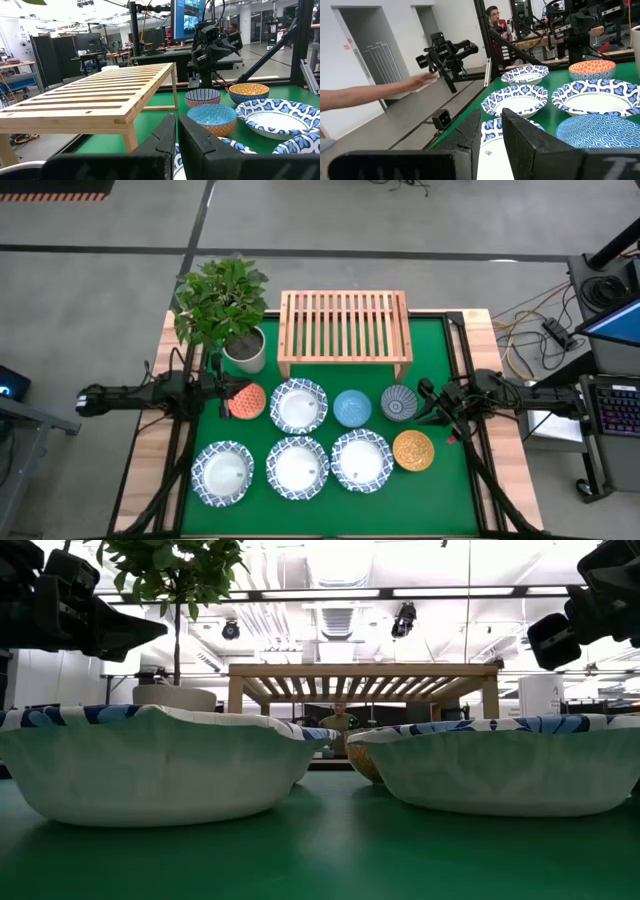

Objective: Place and stack bowls onto a shelf

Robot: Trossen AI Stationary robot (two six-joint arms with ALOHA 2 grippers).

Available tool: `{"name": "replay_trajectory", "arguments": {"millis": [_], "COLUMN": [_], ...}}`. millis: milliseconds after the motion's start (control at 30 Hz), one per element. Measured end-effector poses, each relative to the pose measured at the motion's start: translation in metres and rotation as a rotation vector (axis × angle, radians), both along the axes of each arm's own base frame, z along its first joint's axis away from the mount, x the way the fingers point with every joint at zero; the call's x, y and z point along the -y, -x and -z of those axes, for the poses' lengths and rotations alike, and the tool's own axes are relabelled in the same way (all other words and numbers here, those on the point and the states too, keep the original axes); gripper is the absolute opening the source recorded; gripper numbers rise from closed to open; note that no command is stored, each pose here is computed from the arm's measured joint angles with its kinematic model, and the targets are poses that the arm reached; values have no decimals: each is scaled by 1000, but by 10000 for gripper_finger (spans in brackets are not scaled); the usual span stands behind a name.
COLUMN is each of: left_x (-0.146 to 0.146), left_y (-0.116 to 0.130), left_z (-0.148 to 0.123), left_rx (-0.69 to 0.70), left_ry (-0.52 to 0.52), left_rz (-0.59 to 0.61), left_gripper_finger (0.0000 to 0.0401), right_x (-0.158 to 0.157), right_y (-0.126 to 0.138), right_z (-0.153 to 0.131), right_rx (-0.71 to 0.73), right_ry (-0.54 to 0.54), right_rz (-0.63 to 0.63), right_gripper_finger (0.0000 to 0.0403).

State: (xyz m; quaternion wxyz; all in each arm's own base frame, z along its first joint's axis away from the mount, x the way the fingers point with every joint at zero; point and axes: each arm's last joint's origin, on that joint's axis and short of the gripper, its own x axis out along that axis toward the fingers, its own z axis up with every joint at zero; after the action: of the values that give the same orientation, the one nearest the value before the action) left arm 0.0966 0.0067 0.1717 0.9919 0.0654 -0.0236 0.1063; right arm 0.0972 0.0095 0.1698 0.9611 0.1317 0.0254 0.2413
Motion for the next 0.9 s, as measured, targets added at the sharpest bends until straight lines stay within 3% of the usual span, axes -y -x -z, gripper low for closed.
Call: {"name": "replay_trajectory", "arguments": {"millis": [267, 467, 567, 700, 900], "left_x": [0, 0, 0, 0, 0], "left_y": [0, 4, 7, 11, 12], "left_z": [-2, -21, -30, -39, -41], "left_rx": [25, 301, 416, 537, 558], "left_ry": [6, 355, 472, 572, 583], "left_rz": [1, 64, 107, 163, 172], "left_gripper_finger": [2, 2, 2, 2, 2], "right_x": [0, 0, 0, 0, 0], "right_y": [0, 0, 0, 0, 1], "right_z": [0, -1, -3, -7, -12], "right_rx": [0, 8, 37, 74, 126], "right_ry": [0, -1, 0, 1, 4], "right_rz": [0, 0, 0, -1, -1], "right_gripper_finger": [68, 68, 68, 68, 68]}}
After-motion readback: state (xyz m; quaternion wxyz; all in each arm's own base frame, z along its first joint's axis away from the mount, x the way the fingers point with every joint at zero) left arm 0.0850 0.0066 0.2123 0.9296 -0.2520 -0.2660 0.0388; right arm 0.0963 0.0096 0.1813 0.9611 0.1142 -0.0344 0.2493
